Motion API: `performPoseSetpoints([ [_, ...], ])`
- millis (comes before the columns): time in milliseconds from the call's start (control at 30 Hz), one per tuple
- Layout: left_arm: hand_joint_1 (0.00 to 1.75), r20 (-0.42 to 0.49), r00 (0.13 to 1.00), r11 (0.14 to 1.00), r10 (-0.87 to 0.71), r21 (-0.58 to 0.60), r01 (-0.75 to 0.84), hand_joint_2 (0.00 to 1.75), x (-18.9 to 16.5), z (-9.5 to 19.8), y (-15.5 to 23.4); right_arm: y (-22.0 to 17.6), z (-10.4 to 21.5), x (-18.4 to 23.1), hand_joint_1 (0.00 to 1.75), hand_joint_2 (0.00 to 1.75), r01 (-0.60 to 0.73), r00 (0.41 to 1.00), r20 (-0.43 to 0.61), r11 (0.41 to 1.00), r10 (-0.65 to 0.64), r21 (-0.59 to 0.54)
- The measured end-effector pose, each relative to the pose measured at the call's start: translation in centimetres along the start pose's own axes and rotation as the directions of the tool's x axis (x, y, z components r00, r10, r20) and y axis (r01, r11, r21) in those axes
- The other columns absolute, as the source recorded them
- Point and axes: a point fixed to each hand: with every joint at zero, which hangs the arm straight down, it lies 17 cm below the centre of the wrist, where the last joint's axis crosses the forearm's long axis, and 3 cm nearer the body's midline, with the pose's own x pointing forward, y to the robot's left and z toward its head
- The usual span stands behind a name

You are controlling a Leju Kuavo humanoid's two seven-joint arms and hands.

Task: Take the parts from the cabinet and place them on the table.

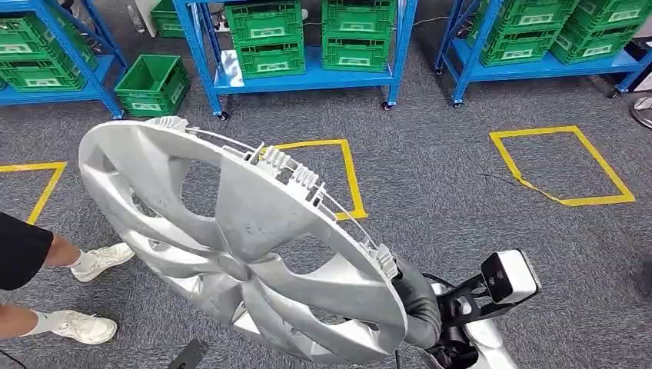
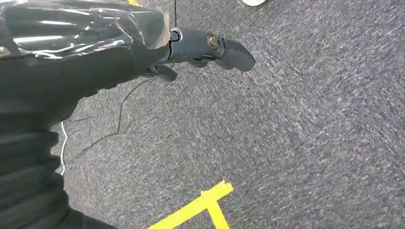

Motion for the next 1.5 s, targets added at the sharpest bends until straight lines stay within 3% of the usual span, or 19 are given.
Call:
performPoseSetpoints([
  [1500,0.0,-0.025,1.0,1.0,0.003,-0.004,-0.003,1.75,-1.1,0.3,-0.7,0.7,-0.1,0.1,1.75,1.75,-0.07,0.998,0.012,0.997,0.069,0.027],
])
